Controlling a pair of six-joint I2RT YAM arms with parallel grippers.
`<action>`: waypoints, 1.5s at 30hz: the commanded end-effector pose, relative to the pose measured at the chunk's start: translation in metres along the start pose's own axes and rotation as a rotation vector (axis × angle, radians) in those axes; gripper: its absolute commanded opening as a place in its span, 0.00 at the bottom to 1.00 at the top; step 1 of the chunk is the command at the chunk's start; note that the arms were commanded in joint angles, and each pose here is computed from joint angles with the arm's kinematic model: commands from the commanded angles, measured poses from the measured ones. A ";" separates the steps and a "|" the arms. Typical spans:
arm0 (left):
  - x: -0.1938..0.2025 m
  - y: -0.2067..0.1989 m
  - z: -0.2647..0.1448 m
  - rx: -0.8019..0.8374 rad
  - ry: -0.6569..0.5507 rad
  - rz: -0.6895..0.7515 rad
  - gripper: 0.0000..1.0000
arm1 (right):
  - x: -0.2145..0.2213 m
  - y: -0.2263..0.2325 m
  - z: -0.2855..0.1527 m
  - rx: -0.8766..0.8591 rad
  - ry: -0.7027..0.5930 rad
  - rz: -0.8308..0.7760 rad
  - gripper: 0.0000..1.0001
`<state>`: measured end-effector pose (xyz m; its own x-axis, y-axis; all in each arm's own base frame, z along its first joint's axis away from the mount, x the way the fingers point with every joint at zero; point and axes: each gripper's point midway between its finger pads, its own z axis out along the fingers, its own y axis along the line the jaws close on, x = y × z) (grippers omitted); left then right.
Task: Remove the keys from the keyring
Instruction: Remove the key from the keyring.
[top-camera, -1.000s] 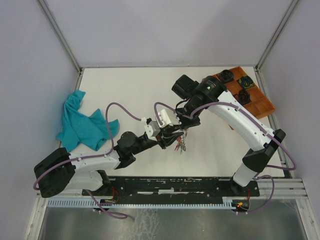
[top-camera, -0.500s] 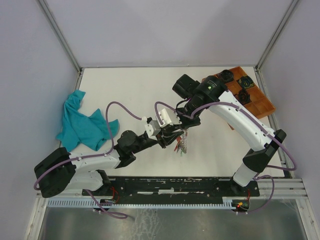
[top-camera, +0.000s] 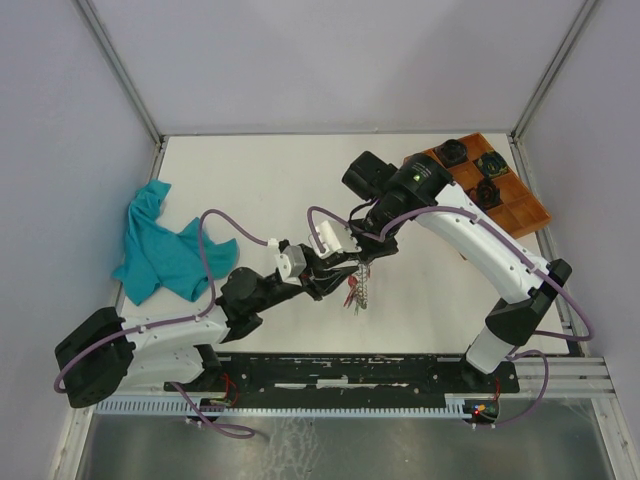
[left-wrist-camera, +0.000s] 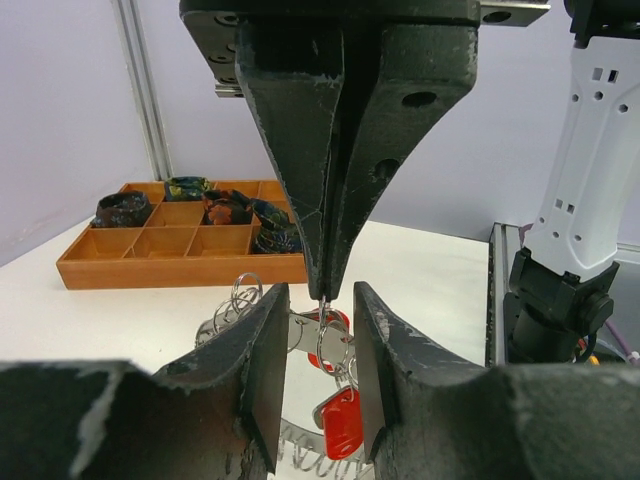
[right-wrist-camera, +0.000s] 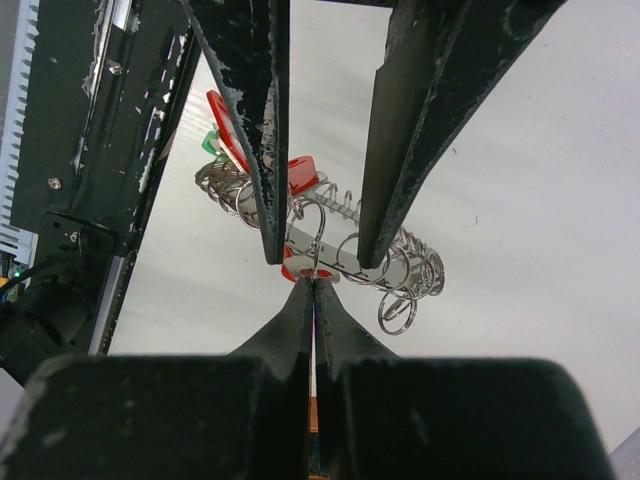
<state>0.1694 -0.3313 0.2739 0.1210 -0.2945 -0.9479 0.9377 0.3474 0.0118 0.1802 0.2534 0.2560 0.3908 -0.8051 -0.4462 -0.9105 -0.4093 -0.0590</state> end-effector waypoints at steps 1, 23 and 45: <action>-0.011 0.000 0.000 0.005 -0.029 0.009 0.39 | -0.002 0.039 -0.020 -0.089 -0.015 0.010 0.01; 0.008 0.015 -0.029 0.025 0.001 0.271 0.41 | -0.010 0.041 -0.024 -0.085 -0.056 -0.006 0.01; -0.011 -0.006 -0.005 0.106 -0.115 0.236 0.39 | -0.012 0.042 -0.023 -0.093 -0.065 -0.009 0.01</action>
<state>0.1631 -0.3241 0.2400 0.3155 -0.2073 -0.9260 0.9220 0.2979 0.2475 0.1728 0.2604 0.2631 0.3988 -0.7699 -0.4982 -0.9013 -0.4292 -0.0583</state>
